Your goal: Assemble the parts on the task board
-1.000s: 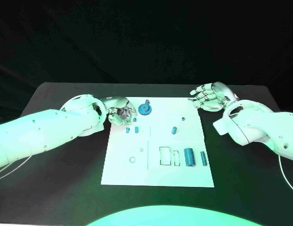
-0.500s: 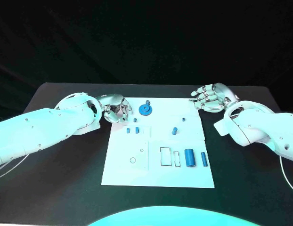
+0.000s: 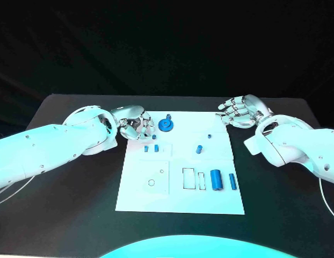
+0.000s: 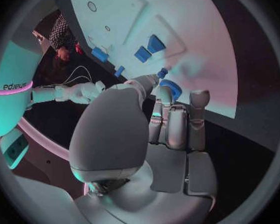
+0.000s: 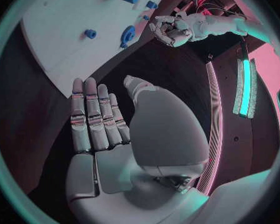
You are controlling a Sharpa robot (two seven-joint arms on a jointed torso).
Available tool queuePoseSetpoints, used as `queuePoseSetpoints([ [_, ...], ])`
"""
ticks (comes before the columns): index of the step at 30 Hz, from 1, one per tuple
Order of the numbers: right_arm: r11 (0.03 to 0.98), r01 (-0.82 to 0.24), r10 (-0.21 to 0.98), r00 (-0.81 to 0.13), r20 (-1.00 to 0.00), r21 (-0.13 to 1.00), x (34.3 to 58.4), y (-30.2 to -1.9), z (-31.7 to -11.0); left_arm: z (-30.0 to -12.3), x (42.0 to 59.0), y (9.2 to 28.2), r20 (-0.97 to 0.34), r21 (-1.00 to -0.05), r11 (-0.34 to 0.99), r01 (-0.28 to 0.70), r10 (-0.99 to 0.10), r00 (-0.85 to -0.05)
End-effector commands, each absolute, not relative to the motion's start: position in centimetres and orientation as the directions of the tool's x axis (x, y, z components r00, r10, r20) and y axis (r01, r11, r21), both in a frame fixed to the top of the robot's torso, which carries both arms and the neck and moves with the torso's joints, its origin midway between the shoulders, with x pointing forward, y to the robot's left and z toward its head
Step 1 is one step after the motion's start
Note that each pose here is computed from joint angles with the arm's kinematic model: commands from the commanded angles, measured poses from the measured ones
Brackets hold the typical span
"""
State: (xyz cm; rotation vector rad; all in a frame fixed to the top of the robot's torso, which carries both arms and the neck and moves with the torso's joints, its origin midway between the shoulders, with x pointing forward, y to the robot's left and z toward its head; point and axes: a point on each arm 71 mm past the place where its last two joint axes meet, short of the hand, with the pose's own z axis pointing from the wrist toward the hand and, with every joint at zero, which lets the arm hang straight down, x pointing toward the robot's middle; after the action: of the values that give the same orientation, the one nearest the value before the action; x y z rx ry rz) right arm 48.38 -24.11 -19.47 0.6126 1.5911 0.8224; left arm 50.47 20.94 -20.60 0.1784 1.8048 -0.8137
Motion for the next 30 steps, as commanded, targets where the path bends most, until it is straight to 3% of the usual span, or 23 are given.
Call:
queuePoseSetpoints([
  [1,0.619,-0.066,0.763,-0.187,-0.619,0.783,48.4,-24.0,-19.5,-20.2,50.2,20.6,-0.875,-0.465,0.718,0.518,-0.285,-0.391],
  [30,0.617,-0.070,0.764,-0.188,-0.617,0.784,48.3,-23.8,-19.6,-20.8,50.6,18.8,-0.867,-0.465,0.722,0.512,-0.255,-0.427],
])
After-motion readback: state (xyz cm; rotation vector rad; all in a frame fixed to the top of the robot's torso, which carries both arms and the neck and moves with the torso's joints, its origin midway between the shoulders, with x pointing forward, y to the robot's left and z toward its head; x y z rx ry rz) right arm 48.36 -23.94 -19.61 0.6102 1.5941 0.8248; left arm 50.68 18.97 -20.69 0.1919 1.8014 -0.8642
